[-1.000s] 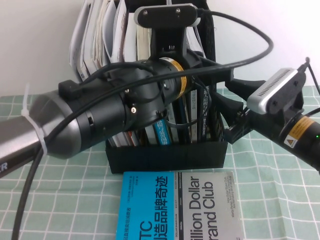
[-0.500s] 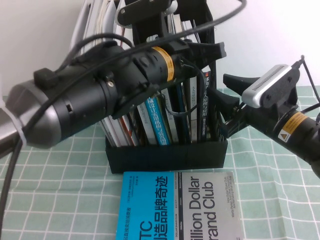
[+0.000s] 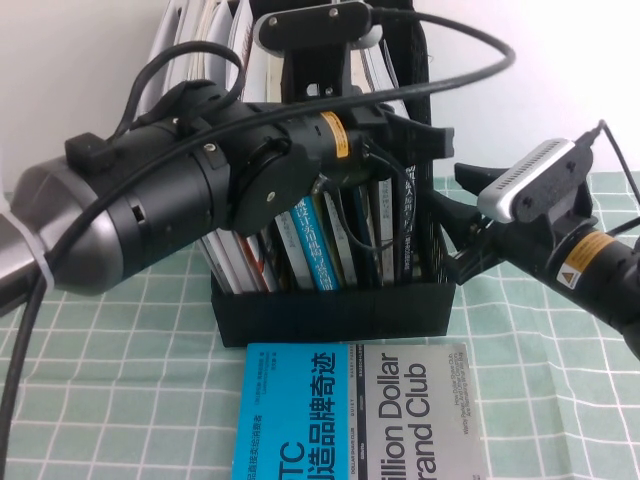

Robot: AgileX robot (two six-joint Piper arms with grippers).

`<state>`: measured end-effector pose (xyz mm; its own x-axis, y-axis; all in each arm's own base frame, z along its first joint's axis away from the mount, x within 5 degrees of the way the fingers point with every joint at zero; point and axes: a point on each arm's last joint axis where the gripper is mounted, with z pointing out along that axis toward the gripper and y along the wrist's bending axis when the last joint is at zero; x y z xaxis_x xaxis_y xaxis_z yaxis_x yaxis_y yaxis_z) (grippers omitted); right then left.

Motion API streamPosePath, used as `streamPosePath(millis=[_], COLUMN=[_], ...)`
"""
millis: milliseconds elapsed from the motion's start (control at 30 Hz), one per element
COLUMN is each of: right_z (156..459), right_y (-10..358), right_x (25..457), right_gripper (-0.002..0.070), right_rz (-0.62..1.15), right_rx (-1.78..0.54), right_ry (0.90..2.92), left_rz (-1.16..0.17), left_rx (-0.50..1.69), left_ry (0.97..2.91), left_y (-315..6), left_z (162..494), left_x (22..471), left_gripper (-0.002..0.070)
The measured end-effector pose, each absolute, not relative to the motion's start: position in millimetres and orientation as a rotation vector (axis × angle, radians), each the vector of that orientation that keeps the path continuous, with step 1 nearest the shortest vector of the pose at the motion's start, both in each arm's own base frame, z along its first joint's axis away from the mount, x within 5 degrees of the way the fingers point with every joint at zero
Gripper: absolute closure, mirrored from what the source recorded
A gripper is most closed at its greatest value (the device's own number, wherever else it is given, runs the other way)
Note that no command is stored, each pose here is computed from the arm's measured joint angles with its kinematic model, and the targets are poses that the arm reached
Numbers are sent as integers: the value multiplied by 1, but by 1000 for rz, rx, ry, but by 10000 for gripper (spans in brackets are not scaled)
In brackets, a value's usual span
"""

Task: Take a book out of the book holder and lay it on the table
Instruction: Hold the bookshelf

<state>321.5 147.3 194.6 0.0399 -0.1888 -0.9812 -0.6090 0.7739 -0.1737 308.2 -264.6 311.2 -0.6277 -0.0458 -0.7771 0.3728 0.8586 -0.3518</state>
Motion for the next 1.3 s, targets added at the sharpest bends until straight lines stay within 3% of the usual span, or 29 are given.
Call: streamPosePath(millis=[233, 400, 800, 1300], right_z=[184, 181, 190, 193], right_y=[131, 135, 141, 139], right_x=[318, 312, 307, 312], right_gripper=[309, 309, 309, 309], right_rz=[318, 348, 451, 434], right_rx=[-556, -633, -650, -591], right_ry=[1615, 1601, 1503, 1506], left_rz=[-530, -477, -522, -492], left_rx=[363, 420, 428, 420], left_ry=[2178, 2178, 2149, 2192], left_y=[-267, -270, -299, -297], left_z=[307, 300, 304, 303], left_x=[304, 307, 320, 319], left_gripper=[678, 678, 678, 678])
